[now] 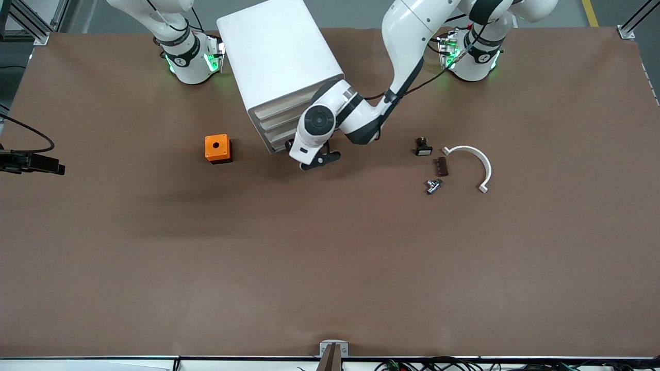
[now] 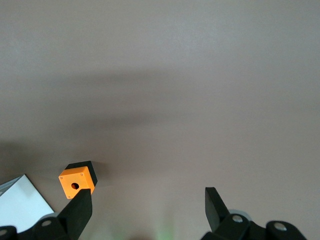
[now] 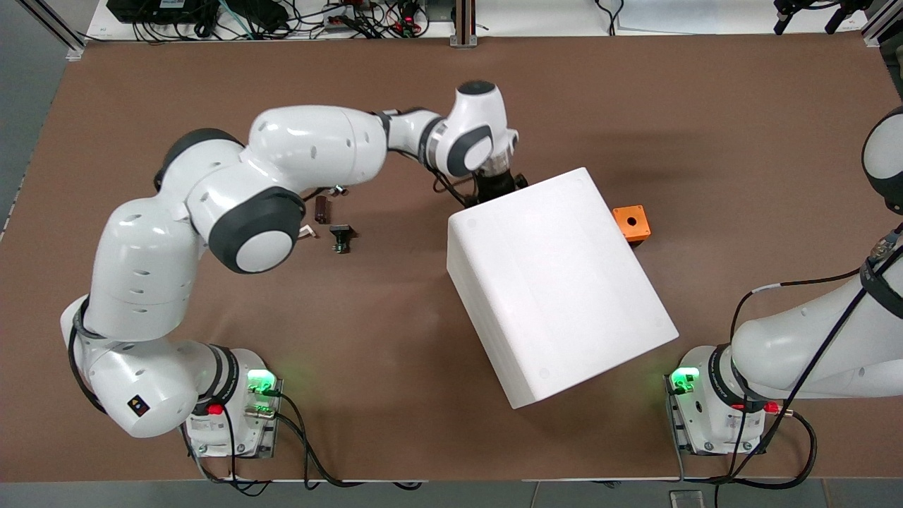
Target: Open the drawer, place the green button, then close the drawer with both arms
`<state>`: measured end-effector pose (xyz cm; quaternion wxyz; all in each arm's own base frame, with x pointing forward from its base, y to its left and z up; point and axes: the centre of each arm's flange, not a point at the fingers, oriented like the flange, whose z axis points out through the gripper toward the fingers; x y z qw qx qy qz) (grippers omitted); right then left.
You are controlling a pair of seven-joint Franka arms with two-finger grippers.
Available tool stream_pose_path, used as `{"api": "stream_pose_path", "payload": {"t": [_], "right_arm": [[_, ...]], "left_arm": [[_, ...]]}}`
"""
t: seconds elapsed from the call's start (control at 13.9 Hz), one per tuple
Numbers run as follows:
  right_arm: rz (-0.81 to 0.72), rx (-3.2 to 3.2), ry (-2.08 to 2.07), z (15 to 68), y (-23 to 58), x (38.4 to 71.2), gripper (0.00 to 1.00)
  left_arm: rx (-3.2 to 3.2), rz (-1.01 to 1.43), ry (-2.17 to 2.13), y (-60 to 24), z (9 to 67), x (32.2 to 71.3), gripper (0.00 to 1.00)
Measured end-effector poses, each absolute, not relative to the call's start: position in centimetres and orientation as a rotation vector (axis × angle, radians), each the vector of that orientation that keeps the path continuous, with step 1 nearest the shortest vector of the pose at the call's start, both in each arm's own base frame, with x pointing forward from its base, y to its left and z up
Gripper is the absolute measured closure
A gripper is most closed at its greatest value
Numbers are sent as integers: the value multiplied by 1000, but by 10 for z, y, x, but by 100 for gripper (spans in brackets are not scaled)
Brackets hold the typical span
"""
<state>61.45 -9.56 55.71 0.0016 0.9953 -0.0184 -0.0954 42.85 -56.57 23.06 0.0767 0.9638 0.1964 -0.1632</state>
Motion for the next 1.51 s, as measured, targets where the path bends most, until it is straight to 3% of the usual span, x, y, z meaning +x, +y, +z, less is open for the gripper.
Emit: {"api": "stream_pose_path", "payload": {"t": [0.36, 0.72, 1.08, 1.29, 1.51], "right_arm": [[-298, 3125, -88, 557, -90, 615, 0], [-298, 3126, -121, 557, -83, 616, 0], [-248, 3118, -151, 573, -56, 620, 0], [-241, 3121, -150, 595, -55, 615, 0], [-204, 3141, -180, 642, -55, 587, 0]], "left_arm": [[2812, -328, 843, -414, 343, 569, 0], [2892, -167, 903, -257, 423, 630, 0], [3050, -50, 755, -144, 492, 639, 0], [3095, -37, 596, -89, 547, 622, 0], [3130, -16, 421, -53, 598, 594, 0]]}}
